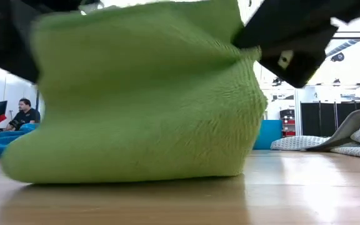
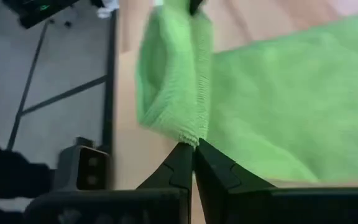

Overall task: Fold microfiber towels
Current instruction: Fold the green microfiber towel

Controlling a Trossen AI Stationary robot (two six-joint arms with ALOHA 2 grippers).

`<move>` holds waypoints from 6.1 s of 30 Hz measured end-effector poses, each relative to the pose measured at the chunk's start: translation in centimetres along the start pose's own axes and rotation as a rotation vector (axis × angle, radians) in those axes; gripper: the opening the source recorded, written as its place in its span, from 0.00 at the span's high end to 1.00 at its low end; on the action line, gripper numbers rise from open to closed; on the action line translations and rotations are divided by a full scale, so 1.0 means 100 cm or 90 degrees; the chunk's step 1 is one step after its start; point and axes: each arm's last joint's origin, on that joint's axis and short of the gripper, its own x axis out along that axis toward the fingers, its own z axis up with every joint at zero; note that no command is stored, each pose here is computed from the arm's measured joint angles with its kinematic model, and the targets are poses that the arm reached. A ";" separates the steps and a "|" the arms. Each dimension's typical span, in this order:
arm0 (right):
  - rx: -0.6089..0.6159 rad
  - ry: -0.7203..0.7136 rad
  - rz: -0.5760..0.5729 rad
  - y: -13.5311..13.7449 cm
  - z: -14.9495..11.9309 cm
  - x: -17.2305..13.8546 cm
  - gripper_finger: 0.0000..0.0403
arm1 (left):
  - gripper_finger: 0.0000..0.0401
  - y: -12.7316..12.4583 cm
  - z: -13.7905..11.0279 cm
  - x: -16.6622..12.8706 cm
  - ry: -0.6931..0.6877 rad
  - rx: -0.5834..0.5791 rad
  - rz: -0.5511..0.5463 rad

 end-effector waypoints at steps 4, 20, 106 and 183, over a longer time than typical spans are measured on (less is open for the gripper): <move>0.025 -0.002 -0.016 -0.019 -0.004 -0.012 0.98 | 1.00 0.012 -0.009 -0.010 -0.051 -0.046 0.042; 0.074 0.006 -0.072 -0.085 0.003 -0.013 0.98 | 1.00 0.055 -0.024 -0.043 -0.077 -0.111 0.143; -0.267 0.007 -0.122 -0.066 0.022 0.016 0.48 | 0.76 0.035 -0.028 -0.040 -0.011 0.143 0.309; -0.063 0.286 -0.108 -0.070 0.078 0.046 0.98 | 1.00 0.021 -0.016 -0.016 0.116 -0.008 0.342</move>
